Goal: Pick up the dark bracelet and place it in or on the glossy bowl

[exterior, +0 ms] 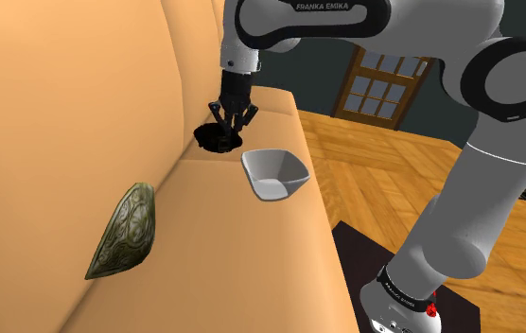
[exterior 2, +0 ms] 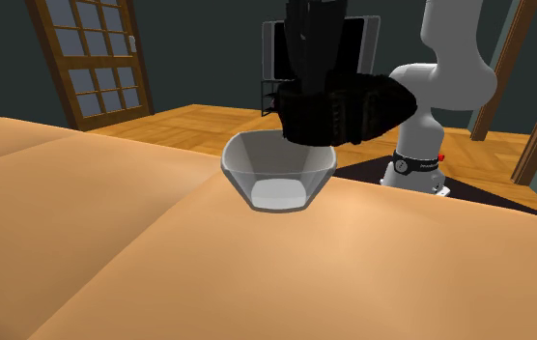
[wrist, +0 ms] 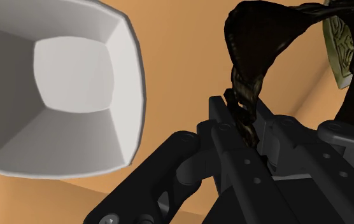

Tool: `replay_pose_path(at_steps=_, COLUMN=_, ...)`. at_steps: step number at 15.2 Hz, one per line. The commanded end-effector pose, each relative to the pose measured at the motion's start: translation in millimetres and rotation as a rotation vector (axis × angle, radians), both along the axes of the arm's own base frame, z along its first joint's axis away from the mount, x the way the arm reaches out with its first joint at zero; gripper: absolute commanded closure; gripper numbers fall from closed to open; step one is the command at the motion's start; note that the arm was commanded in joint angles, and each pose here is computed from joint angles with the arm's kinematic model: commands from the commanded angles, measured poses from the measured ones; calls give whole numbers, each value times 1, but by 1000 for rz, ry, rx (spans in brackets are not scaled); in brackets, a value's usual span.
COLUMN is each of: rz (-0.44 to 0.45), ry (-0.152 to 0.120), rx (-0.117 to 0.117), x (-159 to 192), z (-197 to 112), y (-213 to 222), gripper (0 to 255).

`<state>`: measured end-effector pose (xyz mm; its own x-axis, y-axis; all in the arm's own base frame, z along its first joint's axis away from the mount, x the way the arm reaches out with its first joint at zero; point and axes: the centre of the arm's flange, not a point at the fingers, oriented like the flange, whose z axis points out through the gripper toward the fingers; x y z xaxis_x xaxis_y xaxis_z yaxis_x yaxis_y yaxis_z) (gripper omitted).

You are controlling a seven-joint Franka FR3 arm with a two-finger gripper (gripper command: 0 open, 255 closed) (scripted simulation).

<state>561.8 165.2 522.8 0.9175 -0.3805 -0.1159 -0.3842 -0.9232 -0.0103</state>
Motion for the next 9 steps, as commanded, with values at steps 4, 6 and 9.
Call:
replay_pose_path(at_steps=4, rz=0, ry=0, rx=0, x=-1, z=27, y=0, gripper=255)
replay_pose_path(at_steps=6, rz=0, ry=0, rx=0, x=-1, z=37, y=0, gripper=255)
replay_pose_path(at_steps=9, rz=0, ry=0, rx=0, x=-1, z=53, y=0, gripper=255)
